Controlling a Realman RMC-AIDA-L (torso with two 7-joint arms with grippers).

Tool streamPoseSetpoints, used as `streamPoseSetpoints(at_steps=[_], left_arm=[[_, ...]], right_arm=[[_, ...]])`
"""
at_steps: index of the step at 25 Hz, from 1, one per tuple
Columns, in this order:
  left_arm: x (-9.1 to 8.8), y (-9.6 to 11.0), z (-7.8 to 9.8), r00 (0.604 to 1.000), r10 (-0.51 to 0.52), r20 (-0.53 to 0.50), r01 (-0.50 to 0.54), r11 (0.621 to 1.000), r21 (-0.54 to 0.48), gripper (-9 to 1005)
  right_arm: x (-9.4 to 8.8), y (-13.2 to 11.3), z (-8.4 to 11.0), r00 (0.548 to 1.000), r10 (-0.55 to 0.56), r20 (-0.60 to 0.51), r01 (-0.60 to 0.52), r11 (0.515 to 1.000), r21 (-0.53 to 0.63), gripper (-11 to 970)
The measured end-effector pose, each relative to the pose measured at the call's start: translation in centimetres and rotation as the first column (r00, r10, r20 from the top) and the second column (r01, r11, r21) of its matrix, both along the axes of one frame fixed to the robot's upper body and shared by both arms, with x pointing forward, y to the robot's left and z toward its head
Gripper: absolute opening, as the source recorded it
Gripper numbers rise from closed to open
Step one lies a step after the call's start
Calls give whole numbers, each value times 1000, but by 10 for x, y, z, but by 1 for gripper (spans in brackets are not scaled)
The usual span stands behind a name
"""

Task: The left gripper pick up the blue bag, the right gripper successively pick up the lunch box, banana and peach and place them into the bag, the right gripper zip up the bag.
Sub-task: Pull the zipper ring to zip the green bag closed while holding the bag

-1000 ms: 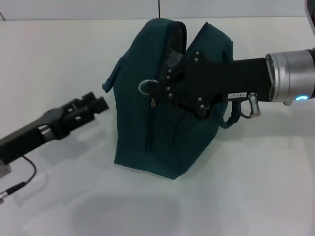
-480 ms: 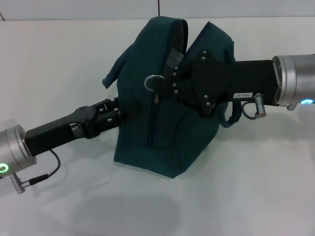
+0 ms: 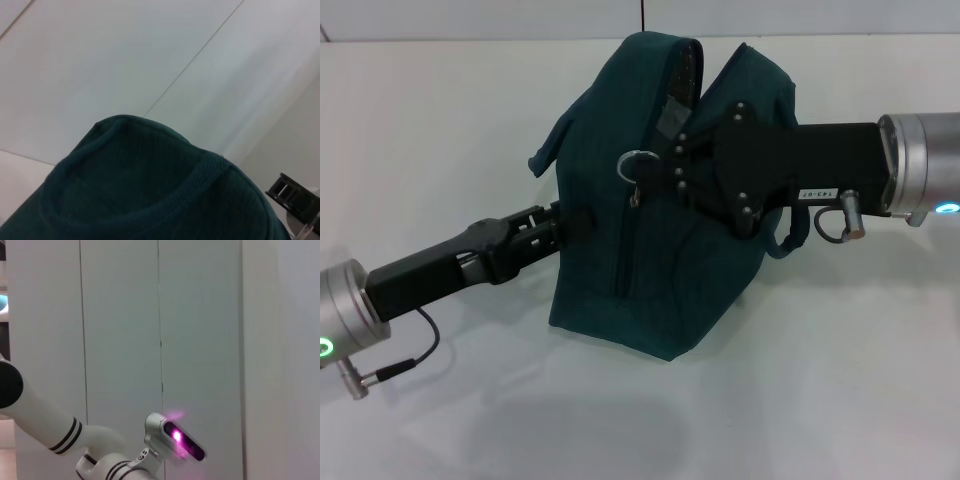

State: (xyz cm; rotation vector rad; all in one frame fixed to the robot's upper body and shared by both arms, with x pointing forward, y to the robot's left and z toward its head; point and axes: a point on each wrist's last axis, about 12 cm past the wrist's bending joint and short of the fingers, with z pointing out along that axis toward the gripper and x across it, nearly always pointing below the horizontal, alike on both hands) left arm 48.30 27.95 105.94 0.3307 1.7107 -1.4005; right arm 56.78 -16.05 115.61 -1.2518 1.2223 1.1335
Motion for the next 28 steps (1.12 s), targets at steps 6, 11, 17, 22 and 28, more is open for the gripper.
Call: streamPoseSetpoints(at_steps=[6, 11, 17, 22, 28], left_arm=[[-2, -4, -2, 1000, -16, -8, 16, 1000, -11, 433], [-4, -5, -3, 1000, -18, 3, 18, 1000, -8, 269], [-8, -9, -6, 998, -39, 53, 39, 999, 11, 161], [-11, -13, -8, 996, -71, 58, 70, 997, 27, 97], [-14, -17, -10, 992, -98, 78, 95, 995, 42, 79]], right_arm=[[1, -1, 0, 1000, -6, -8, 6, 1000, 2, 5], [1, -1, -1, 999, -16, -28, 16, 1000, 12, 5], [2, -4, -1, 995, -40, -95, 45, 997, 55, 5], [3, -10, 0, 988, -60, -146, 72, 994, 83, 5], [6, -20, -1, 968, -104, -228, 131, 986, 105, 5]])
